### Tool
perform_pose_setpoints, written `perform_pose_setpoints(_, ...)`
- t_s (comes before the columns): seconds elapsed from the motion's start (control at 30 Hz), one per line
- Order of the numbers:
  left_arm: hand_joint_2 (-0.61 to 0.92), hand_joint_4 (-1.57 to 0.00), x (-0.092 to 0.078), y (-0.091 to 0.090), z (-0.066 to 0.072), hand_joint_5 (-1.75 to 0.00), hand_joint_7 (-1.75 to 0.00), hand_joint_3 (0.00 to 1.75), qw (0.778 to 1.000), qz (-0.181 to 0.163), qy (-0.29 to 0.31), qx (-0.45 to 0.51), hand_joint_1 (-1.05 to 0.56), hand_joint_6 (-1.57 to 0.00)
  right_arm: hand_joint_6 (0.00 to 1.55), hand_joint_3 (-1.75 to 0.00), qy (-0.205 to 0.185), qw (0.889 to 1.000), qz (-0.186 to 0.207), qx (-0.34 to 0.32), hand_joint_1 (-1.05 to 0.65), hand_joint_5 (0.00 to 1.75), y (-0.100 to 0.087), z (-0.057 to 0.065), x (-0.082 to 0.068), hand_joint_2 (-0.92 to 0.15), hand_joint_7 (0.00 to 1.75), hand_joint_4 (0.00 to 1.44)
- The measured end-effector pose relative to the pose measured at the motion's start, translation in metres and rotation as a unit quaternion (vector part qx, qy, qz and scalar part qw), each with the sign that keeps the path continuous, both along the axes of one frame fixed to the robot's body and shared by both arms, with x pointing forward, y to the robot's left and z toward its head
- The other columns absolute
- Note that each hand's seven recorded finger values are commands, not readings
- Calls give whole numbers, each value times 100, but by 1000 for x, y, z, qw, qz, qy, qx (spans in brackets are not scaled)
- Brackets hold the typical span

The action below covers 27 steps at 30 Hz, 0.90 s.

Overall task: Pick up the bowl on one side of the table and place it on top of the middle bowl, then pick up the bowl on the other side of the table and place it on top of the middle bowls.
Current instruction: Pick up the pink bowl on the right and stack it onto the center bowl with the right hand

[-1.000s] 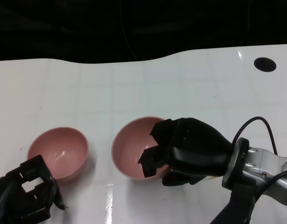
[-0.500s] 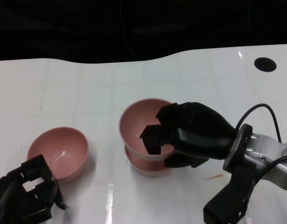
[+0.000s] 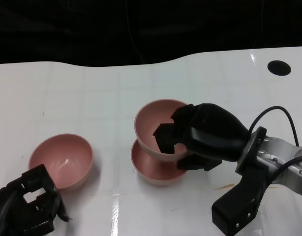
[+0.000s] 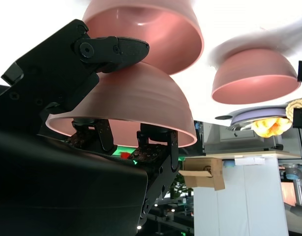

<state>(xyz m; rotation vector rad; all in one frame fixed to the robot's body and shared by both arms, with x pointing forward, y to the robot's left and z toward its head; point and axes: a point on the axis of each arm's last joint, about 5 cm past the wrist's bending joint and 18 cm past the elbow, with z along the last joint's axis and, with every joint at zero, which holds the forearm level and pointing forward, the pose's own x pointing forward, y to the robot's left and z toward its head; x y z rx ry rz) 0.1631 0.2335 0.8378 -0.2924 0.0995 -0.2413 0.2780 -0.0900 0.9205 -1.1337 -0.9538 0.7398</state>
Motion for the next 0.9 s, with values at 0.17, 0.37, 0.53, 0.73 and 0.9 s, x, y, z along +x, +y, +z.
perform_pose_setpoints(0.17, 57, -79, 0, 0, 0, -175, -163, 128, 1000, 0, -2, 1, 0, -71, 72, -75, -1, 1000, 10, -13, -21, 175, 3, -5, -2, -60, 155, 93)
perform_pose_setpoints(0.37, 58, -79, 0, 0, 0, -175, -163, 128, 1000, 0, -3, 0, 0, -70, 74, -66, 4, 1000, 16, -18, -21, 175, 5, -8, -4, -63, 152, 93)
perform_pose_setpoints(0.53, 58, -80, 0, 0, 0, -175, -164, 127, 1000, 0, -2, -1, 1, -71, 78, -64, 8, 999, 23, -26, -22, 175, 8, -11, -6, -66, 137, 94)
perform_pose_setpoints(0.73, 58, -79, 0, 0, 0, -175, -163, 127, 1000, -1, 1, -3, 1, -72, 74, -59, 11, 999, 22, -32, -21, 175, 10, -13, -7, -67, 147, 92)
perform_pose_setpoints(0.9, 57, -80, 0, 0, 0, -175, -163, 126, 1000, -1, 0, -2, 1, -71, 72, -58, 20, 999, 19, -39, -21, 175, 9, -17, -7, -70, 148, 92)
